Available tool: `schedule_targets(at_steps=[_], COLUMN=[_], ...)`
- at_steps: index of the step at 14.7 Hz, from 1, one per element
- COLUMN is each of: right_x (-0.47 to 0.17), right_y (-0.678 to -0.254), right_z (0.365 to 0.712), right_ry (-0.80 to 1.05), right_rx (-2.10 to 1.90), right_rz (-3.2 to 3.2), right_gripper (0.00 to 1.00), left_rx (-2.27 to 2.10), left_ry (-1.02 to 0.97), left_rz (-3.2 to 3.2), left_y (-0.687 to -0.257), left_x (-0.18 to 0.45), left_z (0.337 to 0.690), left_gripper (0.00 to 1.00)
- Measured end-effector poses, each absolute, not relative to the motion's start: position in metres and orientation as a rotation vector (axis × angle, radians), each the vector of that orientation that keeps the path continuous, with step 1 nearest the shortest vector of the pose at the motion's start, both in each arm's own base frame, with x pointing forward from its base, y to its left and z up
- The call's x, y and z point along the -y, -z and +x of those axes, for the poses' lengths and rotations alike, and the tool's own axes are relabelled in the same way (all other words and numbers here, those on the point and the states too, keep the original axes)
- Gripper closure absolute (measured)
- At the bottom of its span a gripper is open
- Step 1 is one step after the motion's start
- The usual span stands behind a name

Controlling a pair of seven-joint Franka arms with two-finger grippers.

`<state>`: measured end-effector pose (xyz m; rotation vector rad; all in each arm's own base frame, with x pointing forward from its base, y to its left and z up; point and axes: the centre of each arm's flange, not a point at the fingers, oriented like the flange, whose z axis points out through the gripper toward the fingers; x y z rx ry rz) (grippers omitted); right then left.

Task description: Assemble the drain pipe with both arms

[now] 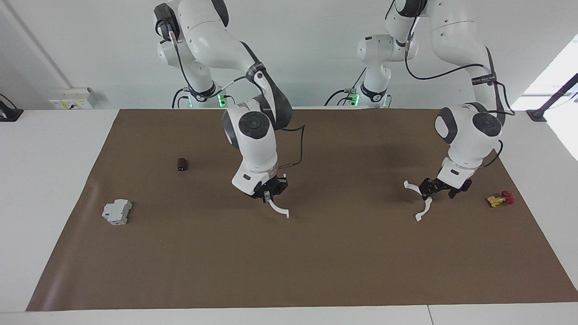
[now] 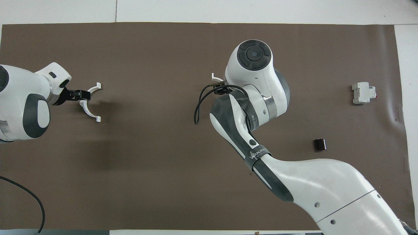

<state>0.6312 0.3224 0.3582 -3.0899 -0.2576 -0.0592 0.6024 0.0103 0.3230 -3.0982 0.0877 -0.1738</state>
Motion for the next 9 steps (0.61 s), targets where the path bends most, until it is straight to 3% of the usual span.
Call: schedule_targets(at_steps=[2,3,8,9], right_x=[-0.339,-0.347,-0.359,-0.363], right_y=[-0.342,-0.333,-0.299,-0.296], right_z=[0.625,0.623,0.625,0.624], right_ry=[0.043,0.036,0.035,0.032], right_rx=[0.297,0.313,0.34,0.348], right_rz=[-3.091,-3.093,-3.097,-3.097], right_gripper=[0.79,0.79,0.79,0.79], left_rx=[-0.108,-0.113,-0.096,-0.091], left_ry=[0.163,0.154,0.139,0.142], left_rz=[-3.1,-3.101,-3.103,-3.103], left_y=[-0.311,-0.309,-0.305,-0.306], left_x=[-0.003,-0.001,-0.002,-0.002], left_z=[0.596,0.594,0.591,0.591], left_gripper=[0.04,0.12,0.73,0.79])
